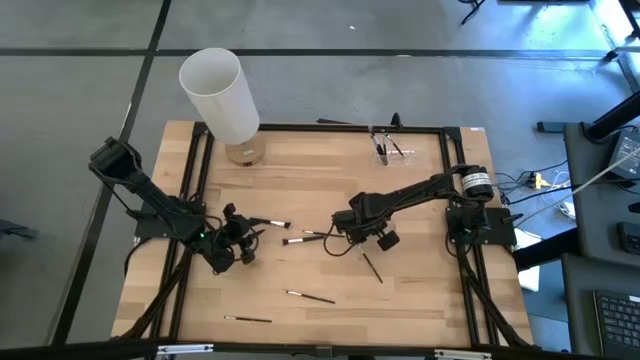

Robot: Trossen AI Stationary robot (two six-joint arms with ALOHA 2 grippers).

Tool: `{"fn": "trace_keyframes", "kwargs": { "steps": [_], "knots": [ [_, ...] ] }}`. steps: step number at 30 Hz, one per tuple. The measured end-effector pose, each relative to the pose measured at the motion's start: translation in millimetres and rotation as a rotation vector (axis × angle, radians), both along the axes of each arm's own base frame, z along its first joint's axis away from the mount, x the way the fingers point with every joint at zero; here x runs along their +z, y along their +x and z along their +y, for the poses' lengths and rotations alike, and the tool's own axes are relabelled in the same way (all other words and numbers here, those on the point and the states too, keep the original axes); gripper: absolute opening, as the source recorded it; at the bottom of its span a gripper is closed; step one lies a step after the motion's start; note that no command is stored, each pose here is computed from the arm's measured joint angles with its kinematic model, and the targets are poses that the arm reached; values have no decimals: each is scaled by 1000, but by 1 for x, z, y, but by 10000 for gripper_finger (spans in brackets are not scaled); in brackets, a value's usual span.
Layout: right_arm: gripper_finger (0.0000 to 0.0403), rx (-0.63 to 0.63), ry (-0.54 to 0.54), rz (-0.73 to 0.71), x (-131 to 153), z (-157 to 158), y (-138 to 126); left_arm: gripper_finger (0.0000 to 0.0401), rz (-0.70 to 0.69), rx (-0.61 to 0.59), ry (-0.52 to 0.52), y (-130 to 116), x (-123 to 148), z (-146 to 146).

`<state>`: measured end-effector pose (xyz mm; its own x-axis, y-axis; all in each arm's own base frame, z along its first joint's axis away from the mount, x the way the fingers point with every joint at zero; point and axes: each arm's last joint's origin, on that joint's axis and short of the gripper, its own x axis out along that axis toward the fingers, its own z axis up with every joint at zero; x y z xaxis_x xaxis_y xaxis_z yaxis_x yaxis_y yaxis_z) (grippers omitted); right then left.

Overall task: Put items in baskets/containers
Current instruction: Put the eyeshadow brush into the middle of the transparent organizer

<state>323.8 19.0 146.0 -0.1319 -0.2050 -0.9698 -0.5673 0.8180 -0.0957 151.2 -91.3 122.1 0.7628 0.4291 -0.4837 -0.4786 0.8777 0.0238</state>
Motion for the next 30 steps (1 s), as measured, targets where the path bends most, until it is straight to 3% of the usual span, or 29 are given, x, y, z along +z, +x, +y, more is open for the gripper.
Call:
{"fn": "trace_keyframes", "kwargs": {
  "steps": [4, 11, 15, 22, 30],
  "knots": [
    [24, 18, -92, 83, 15, -3, -3, 118, 1, 0, 1, 0, 0, 0],
    [12, 96, -366, 278, 61, -15, -9, 118, 0, 0, 1, 0, 0, 0],
    [22, 86, -481, 214, 84, -30, -4, 118, 0, 1, 0, 0, 0, 0],
    [15, -88, -539, 168, 112, -84, -18, 118, 4, -9, -16, 0, 0, -1],
    [21, -291, -633, 231, 120, -154, -46, 118, 6, -20, -32, 1, 0, -2]
  ]
}}
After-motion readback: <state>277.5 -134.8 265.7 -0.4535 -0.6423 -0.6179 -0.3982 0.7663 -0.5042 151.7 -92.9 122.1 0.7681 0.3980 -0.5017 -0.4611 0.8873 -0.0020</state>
